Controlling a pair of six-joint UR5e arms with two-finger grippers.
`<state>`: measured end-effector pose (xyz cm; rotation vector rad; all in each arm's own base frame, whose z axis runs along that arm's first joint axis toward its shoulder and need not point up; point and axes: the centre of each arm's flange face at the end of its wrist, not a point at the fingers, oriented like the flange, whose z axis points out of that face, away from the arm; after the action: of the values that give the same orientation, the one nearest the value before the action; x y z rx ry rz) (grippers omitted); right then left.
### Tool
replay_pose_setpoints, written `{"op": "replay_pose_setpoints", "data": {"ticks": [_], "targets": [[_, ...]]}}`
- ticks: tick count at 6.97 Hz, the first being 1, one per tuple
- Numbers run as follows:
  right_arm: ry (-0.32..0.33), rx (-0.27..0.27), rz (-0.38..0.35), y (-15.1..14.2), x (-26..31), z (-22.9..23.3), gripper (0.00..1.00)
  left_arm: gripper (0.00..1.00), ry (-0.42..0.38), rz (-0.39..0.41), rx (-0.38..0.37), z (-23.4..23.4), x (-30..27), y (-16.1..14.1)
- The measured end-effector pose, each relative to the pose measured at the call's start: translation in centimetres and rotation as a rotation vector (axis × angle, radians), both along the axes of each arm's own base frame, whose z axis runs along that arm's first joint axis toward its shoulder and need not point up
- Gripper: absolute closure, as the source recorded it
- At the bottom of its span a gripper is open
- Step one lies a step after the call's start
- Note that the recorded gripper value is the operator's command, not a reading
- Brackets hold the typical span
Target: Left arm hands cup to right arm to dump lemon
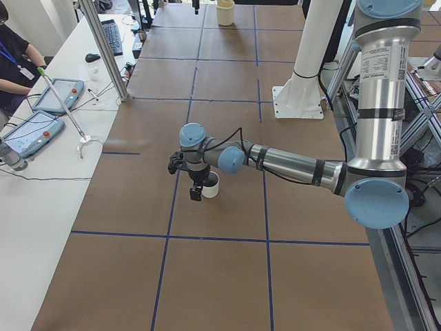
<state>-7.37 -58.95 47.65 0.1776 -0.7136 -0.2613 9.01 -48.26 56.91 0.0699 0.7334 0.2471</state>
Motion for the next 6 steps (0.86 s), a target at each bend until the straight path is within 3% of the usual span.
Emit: {"op": "replay_pose_setpoints", "data": {"ticks": [3,6], "targets": [[0.032,-0.022,-0.02,7.6,7.8,7.9,0.0,0.0,-0.033,-0.016,-0.015,2.5,-11.7,0.8],[0.011,-0.115,-0.007,14.1,10.9,13.8,0.0,0.0,0.003,-0.048,-0.04,4.2,-15.7,3.3]]}}
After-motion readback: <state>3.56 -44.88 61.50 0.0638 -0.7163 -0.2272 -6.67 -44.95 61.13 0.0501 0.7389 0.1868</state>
